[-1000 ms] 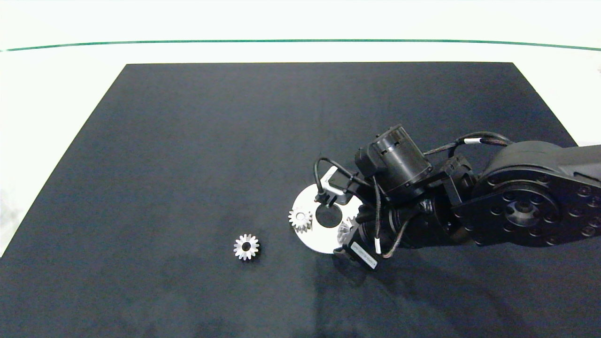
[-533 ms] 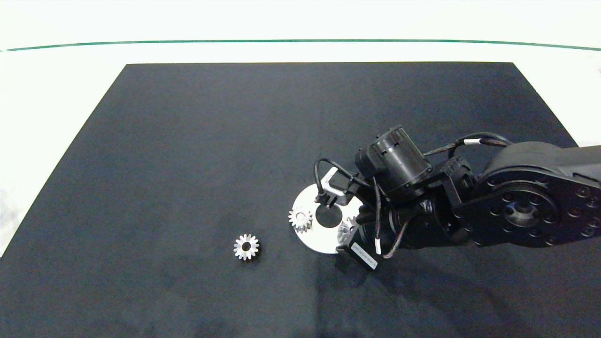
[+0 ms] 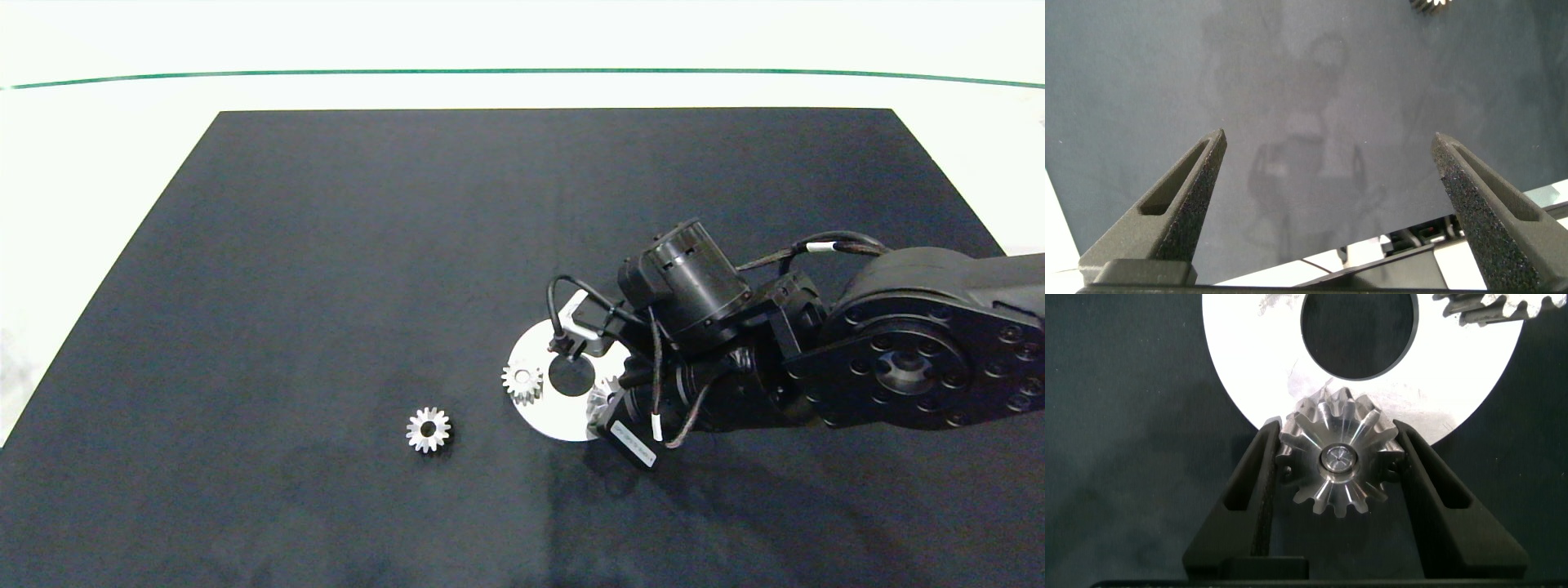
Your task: Remove an incorrectly installed larger gear and replace it with the correct smaller gear
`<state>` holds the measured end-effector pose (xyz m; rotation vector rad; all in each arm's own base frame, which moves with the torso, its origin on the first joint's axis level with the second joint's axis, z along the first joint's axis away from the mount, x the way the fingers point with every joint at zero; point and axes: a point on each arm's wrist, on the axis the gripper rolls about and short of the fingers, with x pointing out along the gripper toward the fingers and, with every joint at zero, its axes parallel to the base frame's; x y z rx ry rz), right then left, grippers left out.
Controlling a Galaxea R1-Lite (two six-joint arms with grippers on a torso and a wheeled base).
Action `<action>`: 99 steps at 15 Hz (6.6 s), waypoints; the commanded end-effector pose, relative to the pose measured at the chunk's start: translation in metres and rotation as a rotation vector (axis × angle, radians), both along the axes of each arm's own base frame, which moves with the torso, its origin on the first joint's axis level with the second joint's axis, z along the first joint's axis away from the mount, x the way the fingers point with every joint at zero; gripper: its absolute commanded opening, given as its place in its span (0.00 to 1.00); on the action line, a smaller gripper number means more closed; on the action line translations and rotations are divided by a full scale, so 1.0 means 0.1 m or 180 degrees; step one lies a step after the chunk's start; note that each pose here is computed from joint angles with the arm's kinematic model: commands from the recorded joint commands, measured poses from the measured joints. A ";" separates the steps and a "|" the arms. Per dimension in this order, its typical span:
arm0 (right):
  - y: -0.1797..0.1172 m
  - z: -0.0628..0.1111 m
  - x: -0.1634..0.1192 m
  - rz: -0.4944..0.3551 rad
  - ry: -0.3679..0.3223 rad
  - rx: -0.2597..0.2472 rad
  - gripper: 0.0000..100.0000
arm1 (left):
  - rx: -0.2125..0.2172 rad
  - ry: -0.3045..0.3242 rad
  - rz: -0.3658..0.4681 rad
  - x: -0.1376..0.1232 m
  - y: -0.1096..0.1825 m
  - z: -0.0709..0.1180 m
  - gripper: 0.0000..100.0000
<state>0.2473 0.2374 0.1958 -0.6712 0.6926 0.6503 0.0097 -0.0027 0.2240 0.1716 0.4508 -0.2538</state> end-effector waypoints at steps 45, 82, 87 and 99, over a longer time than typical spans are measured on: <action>-0.18 -0.17 -0.23 0.0039 -0.0199 0.0270 0.31 | 0.0037 0.0034 0.0036 -0.02 0.01 -0.06 1.00; -0.18 -0.19 -0.25 -0.0074 -0.0344 0.0543 1.00 | 0.0024 -0.0033 0.0046 -0.07 0.02 -0.07 1.00; -0.18 -0.20 -0.26 -0.0075 -0.0346 0.0525 0.93 | 0.0018 -0.0052 0.0042 -0.09 0.02 -0.08 1.00; -0.19 -0.20 -0.26 -0.0078 -0.0341 0.0516 0.69 | 0.0017 -0.0071 0.0042 -0.10 0.02 -0.07 1.00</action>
